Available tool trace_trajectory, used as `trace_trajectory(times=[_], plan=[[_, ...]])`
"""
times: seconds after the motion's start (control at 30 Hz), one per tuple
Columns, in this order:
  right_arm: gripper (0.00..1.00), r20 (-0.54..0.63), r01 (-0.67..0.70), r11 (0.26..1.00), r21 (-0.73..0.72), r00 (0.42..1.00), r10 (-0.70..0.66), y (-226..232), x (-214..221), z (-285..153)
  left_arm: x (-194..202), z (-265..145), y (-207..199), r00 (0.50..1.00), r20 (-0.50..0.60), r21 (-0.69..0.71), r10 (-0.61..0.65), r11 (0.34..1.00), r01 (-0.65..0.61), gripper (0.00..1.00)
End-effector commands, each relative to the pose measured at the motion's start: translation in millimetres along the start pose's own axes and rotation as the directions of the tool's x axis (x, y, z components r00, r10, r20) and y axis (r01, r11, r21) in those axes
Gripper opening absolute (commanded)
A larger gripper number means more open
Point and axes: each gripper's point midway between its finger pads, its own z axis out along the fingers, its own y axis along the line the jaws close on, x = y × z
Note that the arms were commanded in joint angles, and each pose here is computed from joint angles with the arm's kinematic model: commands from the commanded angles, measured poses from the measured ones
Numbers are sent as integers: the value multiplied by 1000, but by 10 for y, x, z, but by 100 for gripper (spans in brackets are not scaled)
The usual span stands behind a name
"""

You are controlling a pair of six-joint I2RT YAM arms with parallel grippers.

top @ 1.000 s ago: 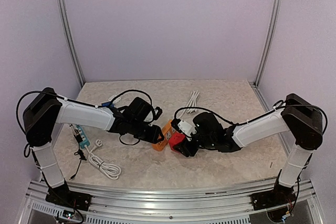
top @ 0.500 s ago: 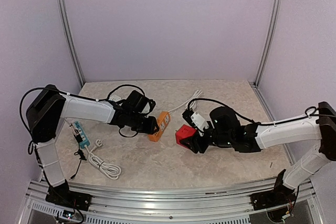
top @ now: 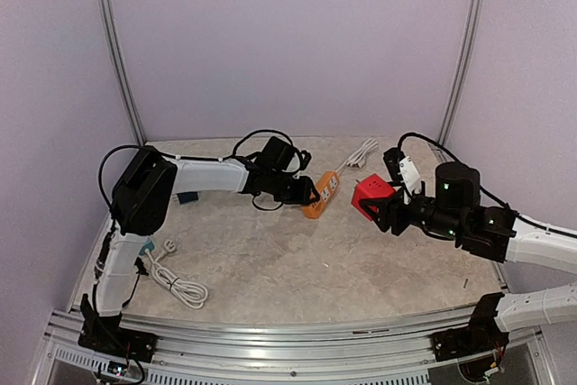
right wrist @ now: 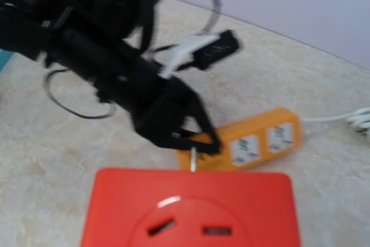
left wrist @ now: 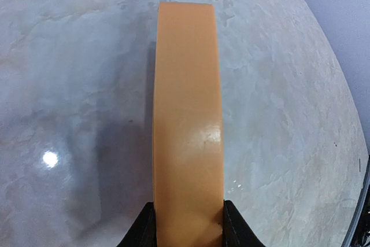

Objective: Pull the plug off the socket

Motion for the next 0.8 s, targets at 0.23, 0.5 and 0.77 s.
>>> trace_trajectory(times=[0.23, 0.5, 0.77], plan=[[11, -37, -27, 999, 26, 999, 28, -99, 100, -77, 547, 600, -961, 990, -143, 282, 17, 959, 24, 29], [10, -11, -76, 997, -24, 997, 76, -26, 71, -44, 556, 261, -701, 993, -112, 251, -32, 966, 60, 80], [6, 9, -153, 986, -65, 988, 154, -19, -31, -7, 49, -748, -634, 990, 134, 167, 41, 984, -63, 99]])
